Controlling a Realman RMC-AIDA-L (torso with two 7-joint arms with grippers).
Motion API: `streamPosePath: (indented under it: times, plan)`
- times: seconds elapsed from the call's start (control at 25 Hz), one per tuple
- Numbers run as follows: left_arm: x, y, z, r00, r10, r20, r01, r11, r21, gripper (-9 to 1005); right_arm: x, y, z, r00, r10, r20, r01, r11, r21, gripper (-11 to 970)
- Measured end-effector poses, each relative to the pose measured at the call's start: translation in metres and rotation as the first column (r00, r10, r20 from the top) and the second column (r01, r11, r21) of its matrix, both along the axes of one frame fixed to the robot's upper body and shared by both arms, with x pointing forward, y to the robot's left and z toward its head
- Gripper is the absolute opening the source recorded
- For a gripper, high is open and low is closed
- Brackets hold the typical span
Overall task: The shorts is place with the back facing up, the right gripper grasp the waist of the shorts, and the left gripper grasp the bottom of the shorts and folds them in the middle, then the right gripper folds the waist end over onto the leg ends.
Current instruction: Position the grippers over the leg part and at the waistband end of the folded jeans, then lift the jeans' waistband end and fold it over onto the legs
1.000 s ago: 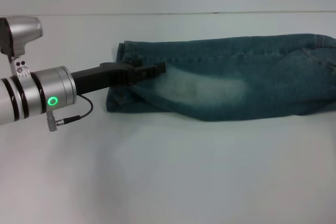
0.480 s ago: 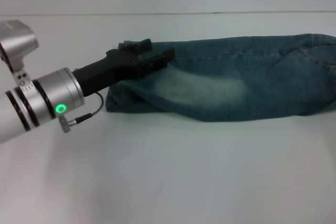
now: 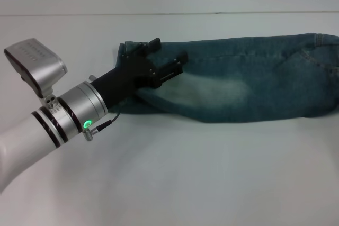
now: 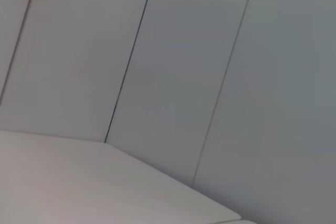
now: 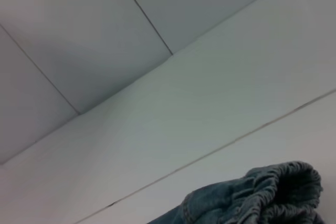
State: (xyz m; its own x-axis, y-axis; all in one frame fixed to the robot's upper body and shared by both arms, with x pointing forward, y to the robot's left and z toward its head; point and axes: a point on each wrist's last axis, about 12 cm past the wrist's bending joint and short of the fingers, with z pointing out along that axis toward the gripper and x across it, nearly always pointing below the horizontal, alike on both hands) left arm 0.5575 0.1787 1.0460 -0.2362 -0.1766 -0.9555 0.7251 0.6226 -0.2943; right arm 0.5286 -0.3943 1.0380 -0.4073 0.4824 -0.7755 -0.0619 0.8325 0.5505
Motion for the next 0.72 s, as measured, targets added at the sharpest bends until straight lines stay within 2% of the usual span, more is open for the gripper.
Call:
streamPosePath:
  times: [0.32, 0.56, 0.72]
  plan:
    - [-0.004, -0.013, -0.006, 0.999, 0.018, 0.042, -0.019, 0.999, 0.041, 818, -0.010, -0.007, 0.003, 1.000, 0.003, 0.024, -0.004, 0.999, 0.044, 84]
    - [-0.010, -0.028, -0.011, 0.992, 0.083, 0.099, -0.090, 0.993, 0.073, 620, -0.025, -0.011, 0.007, 0.998, 0.026, 0.058, -0.032, 0.994, 0.102, 85]
    - [-0.017, -0.040, -0.014, 0.984, 0.142, 0.112, -0.151, 0.985, 0.078, 523, -0.037, -0.011, 0.011, 0.995, 0.049, 0.085, -0.061, 0.988, 0.145, 84]
